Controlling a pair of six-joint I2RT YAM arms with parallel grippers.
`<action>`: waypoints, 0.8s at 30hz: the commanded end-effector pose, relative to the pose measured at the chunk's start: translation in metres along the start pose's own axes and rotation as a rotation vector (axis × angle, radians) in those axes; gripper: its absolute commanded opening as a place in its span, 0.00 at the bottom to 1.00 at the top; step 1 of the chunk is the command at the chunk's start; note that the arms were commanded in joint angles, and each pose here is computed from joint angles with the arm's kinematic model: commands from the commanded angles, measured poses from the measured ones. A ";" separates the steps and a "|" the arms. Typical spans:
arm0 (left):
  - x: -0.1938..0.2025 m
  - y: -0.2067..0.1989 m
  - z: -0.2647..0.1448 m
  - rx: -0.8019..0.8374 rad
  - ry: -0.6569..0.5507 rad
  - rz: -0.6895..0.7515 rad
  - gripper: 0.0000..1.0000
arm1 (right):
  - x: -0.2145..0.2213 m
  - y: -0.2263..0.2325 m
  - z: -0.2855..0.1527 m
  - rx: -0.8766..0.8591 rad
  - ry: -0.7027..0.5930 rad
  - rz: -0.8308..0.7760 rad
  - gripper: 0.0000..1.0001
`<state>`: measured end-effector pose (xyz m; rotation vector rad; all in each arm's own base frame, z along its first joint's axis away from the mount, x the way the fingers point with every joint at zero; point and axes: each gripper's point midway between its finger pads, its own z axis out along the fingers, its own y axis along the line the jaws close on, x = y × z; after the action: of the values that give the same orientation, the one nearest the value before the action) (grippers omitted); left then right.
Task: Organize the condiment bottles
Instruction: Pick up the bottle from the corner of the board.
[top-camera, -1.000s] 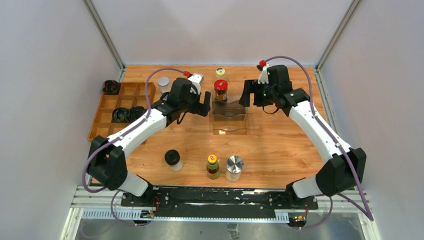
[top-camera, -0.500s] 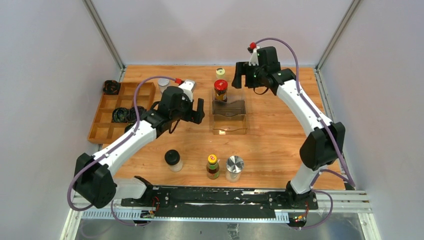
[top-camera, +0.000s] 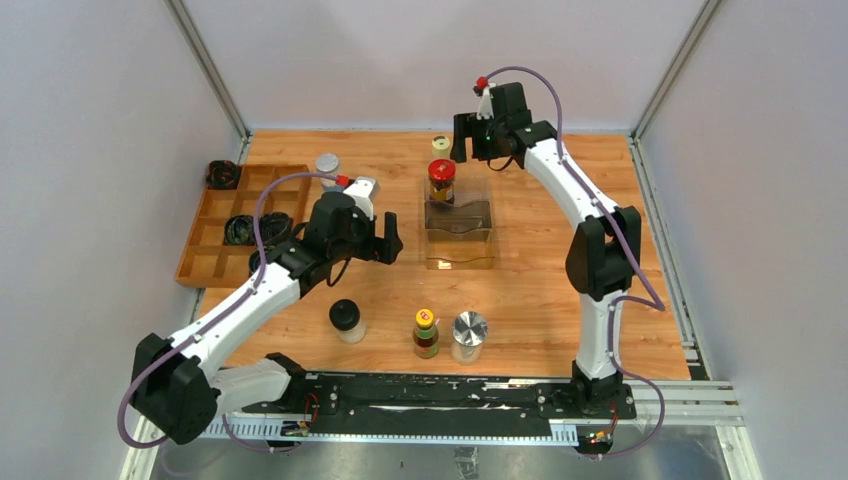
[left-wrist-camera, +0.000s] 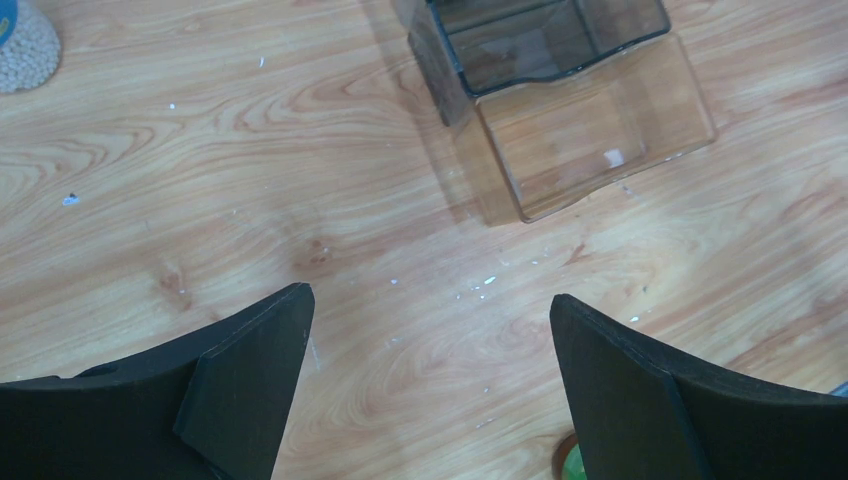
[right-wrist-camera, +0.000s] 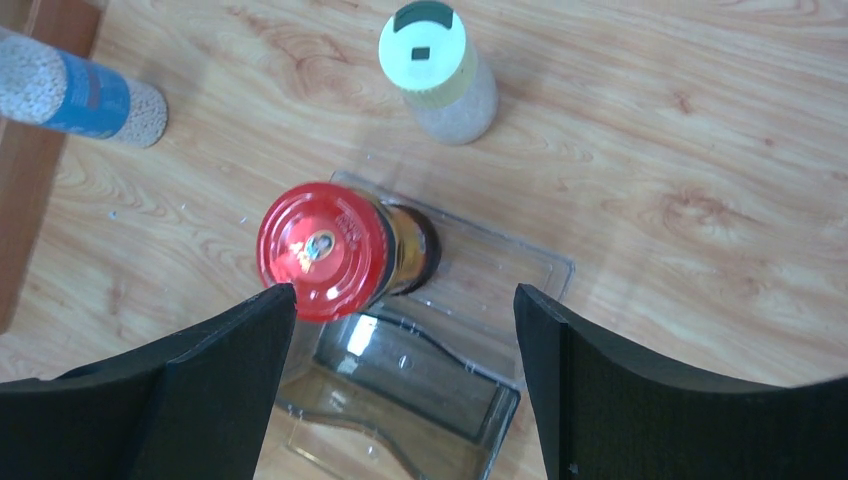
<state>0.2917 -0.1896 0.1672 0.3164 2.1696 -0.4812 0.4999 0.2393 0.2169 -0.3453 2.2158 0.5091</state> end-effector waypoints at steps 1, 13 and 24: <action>-0.012 -0.013 -0.012 0.051 -0.046 -0.036 0.94 | -0.026 0.004 0.019 -0.013 -0.086 -0.059 0.86; -0.013 -0.039 -0.042 0.137 -0.065 -0.052 0.94 | -0.045 -0.006 0.082 -0.024 -0.207 -0.110 0.86; -0.001 -0.054 -0.065 0.172 -0.057 -0.038 0.94 | -0.050 -0.004 0.123 -0.074 -0.258 -0.140 0.86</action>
<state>0.2364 -0.2113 0.2184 0.3518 2.0679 -0.6876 0.6045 0.2784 0.1588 -0.3948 2.0186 0.5018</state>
